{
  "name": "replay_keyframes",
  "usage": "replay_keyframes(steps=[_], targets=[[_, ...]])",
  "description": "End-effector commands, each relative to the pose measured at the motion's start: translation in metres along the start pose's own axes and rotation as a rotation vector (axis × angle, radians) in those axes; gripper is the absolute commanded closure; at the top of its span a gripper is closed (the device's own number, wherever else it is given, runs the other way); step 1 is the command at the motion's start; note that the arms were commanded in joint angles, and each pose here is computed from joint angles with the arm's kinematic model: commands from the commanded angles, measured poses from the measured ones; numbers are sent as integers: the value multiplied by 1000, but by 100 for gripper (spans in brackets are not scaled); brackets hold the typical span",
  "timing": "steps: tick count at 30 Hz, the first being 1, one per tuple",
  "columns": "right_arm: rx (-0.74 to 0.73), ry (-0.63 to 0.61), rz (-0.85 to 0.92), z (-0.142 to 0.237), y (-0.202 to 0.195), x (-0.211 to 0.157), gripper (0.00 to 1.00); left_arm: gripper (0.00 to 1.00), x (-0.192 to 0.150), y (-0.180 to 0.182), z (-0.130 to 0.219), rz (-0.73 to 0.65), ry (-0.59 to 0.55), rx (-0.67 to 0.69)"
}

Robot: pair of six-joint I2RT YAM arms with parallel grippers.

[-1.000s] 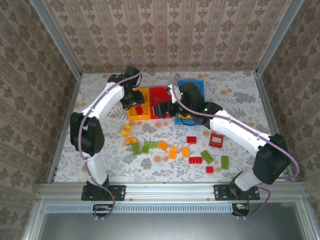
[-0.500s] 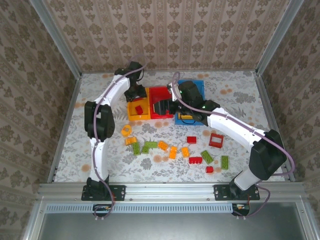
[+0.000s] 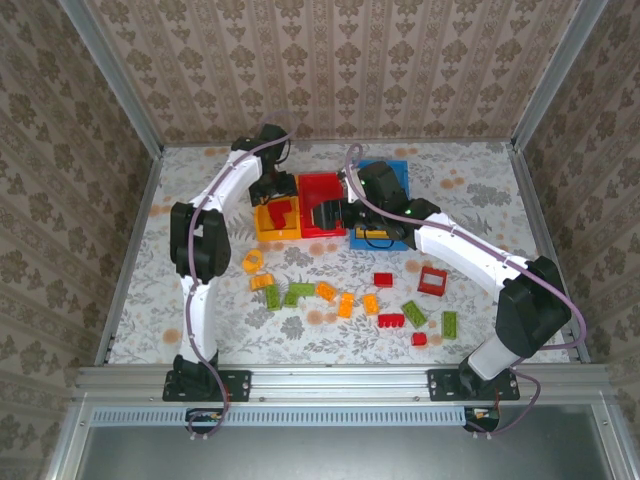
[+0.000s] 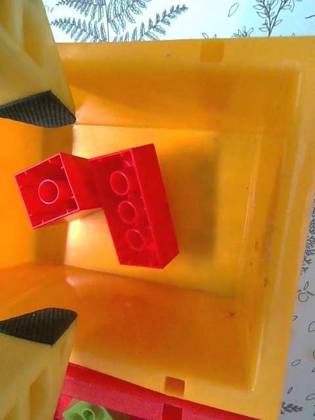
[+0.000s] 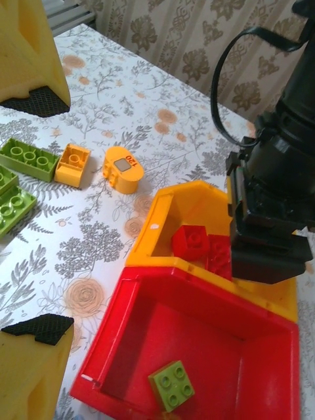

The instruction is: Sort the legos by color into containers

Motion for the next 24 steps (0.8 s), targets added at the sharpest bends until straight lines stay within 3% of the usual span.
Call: replay_keyframes(steps=[1, 7, 11, 15, 18, 24], targets=[[-56, 20, 27, 12, -2, 0, 19, 23, -5, -2, 27, 1, -22, -26], [-159, 157, 22, 25, -9, -40, 26, 24, -14, -5, 63, -2, -78, -63], [-206, 352, 44, 34, -7, -91, 29, 24, -39, -1, 91, -43, -117, -112], [-237, 521, 4, 37, -8, -137, 29, 24, -100, -4, 117, -202, -125, -267], [-249, 577, -47, 34, -10, -158, 28, 24, -150, 2, 130, -312, -111, -391], [-256, 636, -94, 15, -12, -176, 28, 24, -214, 32, 122, -344, -26, -436]])
Point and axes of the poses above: each hand's point on the last joint's axis, 136 mm out from that joint toward the fingers, its own z axis back along the fingers, its own y axis along the line the jaws close on, x = y × z, the point moved 9 cm from there along z, back along the fingers, and after that the axes turned 11 degrees about z, right-handed, at the moved point
